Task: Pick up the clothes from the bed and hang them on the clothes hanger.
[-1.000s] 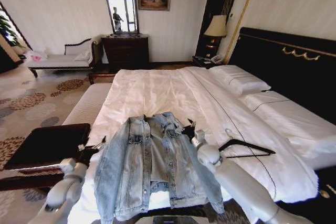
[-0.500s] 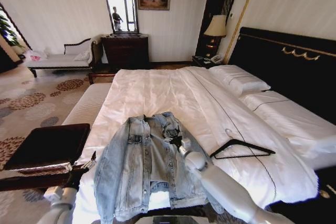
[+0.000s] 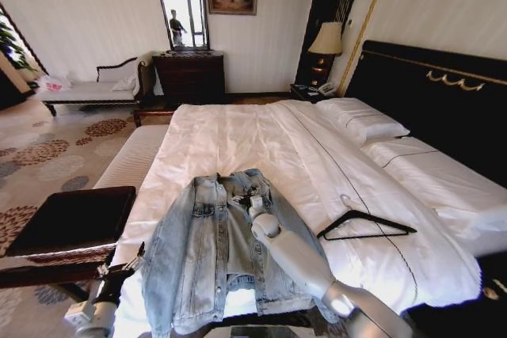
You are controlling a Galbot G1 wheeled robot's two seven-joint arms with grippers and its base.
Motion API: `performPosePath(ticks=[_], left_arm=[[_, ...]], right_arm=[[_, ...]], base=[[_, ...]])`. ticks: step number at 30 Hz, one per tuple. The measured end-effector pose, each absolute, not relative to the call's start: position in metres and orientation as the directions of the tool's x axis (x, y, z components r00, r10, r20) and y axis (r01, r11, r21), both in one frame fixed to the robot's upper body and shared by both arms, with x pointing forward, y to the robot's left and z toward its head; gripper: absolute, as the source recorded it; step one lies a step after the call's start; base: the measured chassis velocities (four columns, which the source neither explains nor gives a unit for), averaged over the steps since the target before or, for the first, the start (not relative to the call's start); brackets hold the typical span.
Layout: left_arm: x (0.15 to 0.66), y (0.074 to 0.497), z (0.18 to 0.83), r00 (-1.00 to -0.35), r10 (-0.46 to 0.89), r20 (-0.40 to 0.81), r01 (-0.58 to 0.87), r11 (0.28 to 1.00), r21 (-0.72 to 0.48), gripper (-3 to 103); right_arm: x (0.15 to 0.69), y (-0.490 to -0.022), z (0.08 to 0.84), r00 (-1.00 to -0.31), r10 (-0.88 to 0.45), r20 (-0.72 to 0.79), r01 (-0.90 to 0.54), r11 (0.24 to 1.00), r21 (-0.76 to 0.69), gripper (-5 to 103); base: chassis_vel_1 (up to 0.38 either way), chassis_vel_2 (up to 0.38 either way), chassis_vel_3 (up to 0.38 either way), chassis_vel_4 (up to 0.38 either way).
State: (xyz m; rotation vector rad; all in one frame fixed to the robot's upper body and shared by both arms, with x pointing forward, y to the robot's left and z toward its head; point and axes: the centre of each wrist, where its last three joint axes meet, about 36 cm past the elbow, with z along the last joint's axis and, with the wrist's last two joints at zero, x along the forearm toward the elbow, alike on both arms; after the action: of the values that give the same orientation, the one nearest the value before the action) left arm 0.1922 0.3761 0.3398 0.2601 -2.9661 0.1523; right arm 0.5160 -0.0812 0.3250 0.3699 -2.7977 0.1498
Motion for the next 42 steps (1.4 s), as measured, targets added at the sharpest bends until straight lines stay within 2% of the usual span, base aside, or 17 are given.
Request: performPosePath(ticks=[21,23,25,27,30,31,33,36,38,39,42], left_arm=[[0.196,0.352,0.349,-0.980,-0.114,0.163,-0.128,0.989,-0.079,100],[0.196,0.351,0.350,-0.980,-0.114,0.161,-0.128,0.989,-0.080,100],[0.195,0.352,0.352,-0.980,-0.117,0.161,-0.131,0.989,-0.075,100],[0.195,0.353,0.353,-0.980,-0.124,0.158,-0.137,0.988,-0.072,100],[0.197,0.354,0.357,-0.979,-0.142,0.148,-0.155,0.985,-0.081,100],[0.197,0.354,0.357,-0.979,-0.142,0.148,-0.155,0.985,-0.081,100],[0.198,0.354,0.360,-0.979,-0.146,0.142,-0.158,0.984,-0.084,100],[0.198,0.354,0.361,-0.979,-0.145,0.140,-0.158,0.984,-0.085,100],[0.199,0.353,0.363,-0.979,-0.146,0.139,-0.159,0.984,-0.086,100],[0.199,0.353,0.363,-0.979,-0.146,0.139,-0.159,0.984,-0.086,100],[0.198,0.354,0.364,-0.979,-0.146,0.139,-0.159,0.984,-0.086,100]], right_arm=[[0.563,-0.081,0.305,-0.903,-0.235,0.360,-0.262,0.965,-0.029,101],[0.565,-0.076,0.303,-0.900,-0.238,0.365,-0.266,0.963,-0.028,97],[0.564,-0.072,0.298,-0.897,-0.236,0.373,-0.268,0.963,-0.034,87],[0.564,-0.072,0.296,-0.896,-0.235,0.377,-0.267,0.963,-0.036,87],[0.565,-0.073,0.293,-0.897,-0.227,0.380,-0.258,0.966,-0.033,71],[0.565,-0.073,0.293,-0.897,-0.227,0.380,-0.258,0.966,-0.033,71],[0.566,-0.073,0.292,-0.897,-0.226,0.379,-0.256,0.966,-0.029,60],[0.567,-0.072,0.292,-0.897,-0.228,0.378,-0.255,0.967,-0.025,54],[0.568,-0.069,0.291,-0.896,-0.228,0.381,-0.253,0.967,-0.015,43],[0.568,-0.069,0.291,-0.896,-0.228,0.381,-0.253,0.967,-0.015,43],[0.568,-0.068,0.292,-0.896,-0.232,0.379,-0.255,0.967,-0.012,27]], base=[[0.000,0.000,0.000,0.000],[0.000,0.000,0.000,0.000],[0.000,0.000,0.000,0.000],[0.000,0.000,0.000,0.000],[0.000,0.000,0.000,0.000],[0.000,0.000,0.000,0.000],[0.000,0.000,0.000,0.000],[0.000,0.000,0.000,0.000],[0.000,0.000,0.000,0.000],[0.000,0.000,0.000,0.000],[0.000,0.000,0.000,0.000]])
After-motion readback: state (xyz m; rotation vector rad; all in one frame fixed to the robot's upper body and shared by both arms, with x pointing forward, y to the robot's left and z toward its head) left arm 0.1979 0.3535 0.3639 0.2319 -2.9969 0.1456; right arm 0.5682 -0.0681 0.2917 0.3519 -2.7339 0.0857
